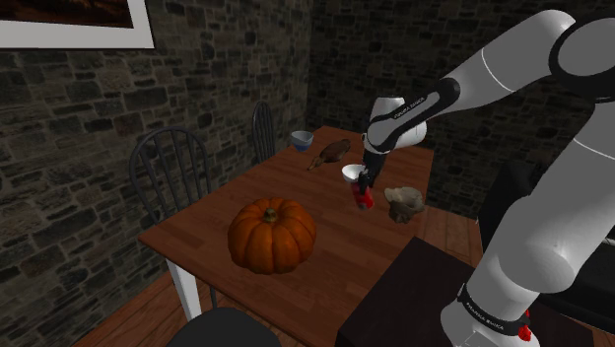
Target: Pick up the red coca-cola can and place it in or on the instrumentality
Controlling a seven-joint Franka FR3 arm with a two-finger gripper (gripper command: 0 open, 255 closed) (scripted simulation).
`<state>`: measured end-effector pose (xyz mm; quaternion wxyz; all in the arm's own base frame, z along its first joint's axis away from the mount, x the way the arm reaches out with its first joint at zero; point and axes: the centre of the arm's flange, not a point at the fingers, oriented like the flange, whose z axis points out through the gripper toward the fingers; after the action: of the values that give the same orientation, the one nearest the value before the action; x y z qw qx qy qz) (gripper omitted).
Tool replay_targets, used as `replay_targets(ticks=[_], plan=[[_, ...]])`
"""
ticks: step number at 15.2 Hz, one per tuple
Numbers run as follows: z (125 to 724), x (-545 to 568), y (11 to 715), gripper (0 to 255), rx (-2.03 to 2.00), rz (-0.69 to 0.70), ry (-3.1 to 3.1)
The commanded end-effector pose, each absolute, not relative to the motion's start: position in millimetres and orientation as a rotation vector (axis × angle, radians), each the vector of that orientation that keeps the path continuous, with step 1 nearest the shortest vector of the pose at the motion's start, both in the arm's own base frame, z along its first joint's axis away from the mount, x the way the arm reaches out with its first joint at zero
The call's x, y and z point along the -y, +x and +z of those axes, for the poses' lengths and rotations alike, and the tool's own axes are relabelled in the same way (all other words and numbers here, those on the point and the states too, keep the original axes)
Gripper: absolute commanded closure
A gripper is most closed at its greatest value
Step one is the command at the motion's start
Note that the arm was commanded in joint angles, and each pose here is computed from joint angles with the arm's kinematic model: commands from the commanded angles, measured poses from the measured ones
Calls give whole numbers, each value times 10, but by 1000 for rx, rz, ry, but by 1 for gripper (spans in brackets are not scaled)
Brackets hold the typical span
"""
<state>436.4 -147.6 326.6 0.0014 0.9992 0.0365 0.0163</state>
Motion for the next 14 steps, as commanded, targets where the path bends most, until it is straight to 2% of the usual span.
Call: replay_targets(ticks=[1, 10, 14], plan=[[3379, 1468, 4351, 255, -114, 51, 3136], [3836, 1468, 4351, 255, -114, 51, 3136], [3886, 1971, 4199, 255, -114, 51, 3136]])
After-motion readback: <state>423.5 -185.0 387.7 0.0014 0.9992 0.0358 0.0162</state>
